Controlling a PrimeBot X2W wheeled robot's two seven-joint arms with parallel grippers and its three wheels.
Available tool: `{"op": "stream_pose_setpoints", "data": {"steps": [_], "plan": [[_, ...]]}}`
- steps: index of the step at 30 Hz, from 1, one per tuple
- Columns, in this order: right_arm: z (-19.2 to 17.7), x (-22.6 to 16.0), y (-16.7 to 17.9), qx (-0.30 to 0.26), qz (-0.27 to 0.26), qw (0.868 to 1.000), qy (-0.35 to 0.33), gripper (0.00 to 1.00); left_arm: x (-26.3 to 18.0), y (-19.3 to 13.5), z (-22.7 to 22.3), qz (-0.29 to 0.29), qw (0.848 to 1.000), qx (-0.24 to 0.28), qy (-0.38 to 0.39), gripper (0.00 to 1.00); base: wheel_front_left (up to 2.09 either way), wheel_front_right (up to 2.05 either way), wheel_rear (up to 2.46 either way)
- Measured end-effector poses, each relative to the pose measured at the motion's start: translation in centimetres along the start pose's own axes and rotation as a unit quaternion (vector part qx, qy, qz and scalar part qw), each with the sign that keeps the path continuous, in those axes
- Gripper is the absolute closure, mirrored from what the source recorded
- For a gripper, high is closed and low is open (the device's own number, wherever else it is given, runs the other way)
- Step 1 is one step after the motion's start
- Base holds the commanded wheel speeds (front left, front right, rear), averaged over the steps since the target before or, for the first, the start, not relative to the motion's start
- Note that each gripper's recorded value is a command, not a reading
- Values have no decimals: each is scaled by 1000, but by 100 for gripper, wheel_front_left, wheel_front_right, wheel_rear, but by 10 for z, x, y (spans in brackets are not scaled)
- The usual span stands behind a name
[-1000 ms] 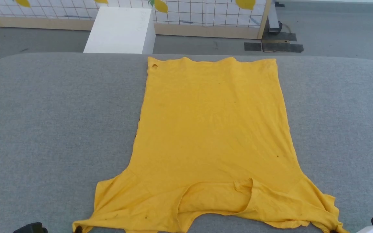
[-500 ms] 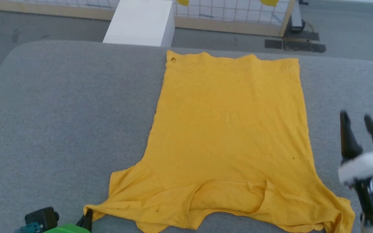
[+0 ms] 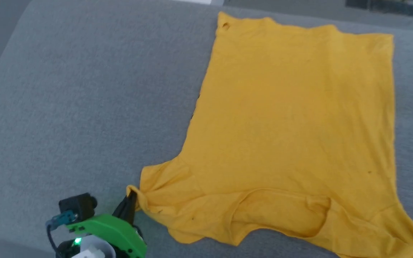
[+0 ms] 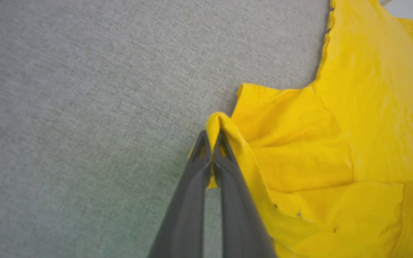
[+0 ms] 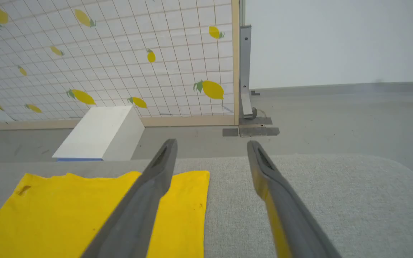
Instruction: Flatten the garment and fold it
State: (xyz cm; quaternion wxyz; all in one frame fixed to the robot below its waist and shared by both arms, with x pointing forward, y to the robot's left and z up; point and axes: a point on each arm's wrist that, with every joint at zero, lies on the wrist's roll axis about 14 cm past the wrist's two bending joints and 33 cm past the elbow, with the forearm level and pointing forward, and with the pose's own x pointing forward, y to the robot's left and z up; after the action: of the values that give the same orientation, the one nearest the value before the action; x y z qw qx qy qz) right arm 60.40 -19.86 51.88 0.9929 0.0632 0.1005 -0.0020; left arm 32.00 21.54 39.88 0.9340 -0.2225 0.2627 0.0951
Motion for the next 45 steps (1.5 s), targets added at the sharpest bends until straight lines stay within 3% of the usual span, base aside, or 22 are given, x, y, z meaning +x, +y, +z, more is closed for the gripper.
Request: {"op": "stream_pose_setpoints", "data": {"steps": [7,16,20,23,24,25,26,27,31,34,36,40,43,45], "plan": [[-51,54,7,-7,-14,992,127,0,14,9,-10,20,1000,-10,8,100,0,0,0],[-130,78,15,-20,-40,952,302,0,24,21,-15,42,999,-11,13,100,0,0,0],[-152,79,21,-23,-45,933,356,0,28,25,-17,49,999,-9,13,100,0,0,0],[-155,85,19,-25,-51,927,370,0,30,27,-17,51,999,-8,14,100,0,0,0],[-155,86,19,-25,-53,927,372,17,30,28,-18,54,998,-8,15,100,0,0,0],[-155,86,20,-25,-53,926,372,62,31,28,-18,55,998,-7,14,100,0,0,0],[-153,87,21,-27,-54,928,367,84,31,29,-18,56,998,-7,14,100,0,0,0],[-151,88,21,-27,-54,930,362,100,32,29,-18,56,998,-6,14,100,0,0,0],[-142,89,21,-35,-45,951,304,100,32,29,-18,54,998,-6,13,100,0,0,0],[-123,89,25,-43,-17,980,194,100,30,28,-16,52,999,-7,7,100,0,0,0],[-112,82,36,-46,12,992,119,100,28,29,-13,51,999,-11,2,100,0,0,0],[-109,47,36,-23,32,999,26,100,17,40,-7,65,998,-8,-8,100,0,0,0],[-105,18,21,-5,16,1000,-10,100,5,46,-7,69,998,-4,-5,100,0,0,0],[-104,-24,-2,7,-15,1000,-11,100,-9,45,-10,64,998,-4,2,100,0,0,0]]}}
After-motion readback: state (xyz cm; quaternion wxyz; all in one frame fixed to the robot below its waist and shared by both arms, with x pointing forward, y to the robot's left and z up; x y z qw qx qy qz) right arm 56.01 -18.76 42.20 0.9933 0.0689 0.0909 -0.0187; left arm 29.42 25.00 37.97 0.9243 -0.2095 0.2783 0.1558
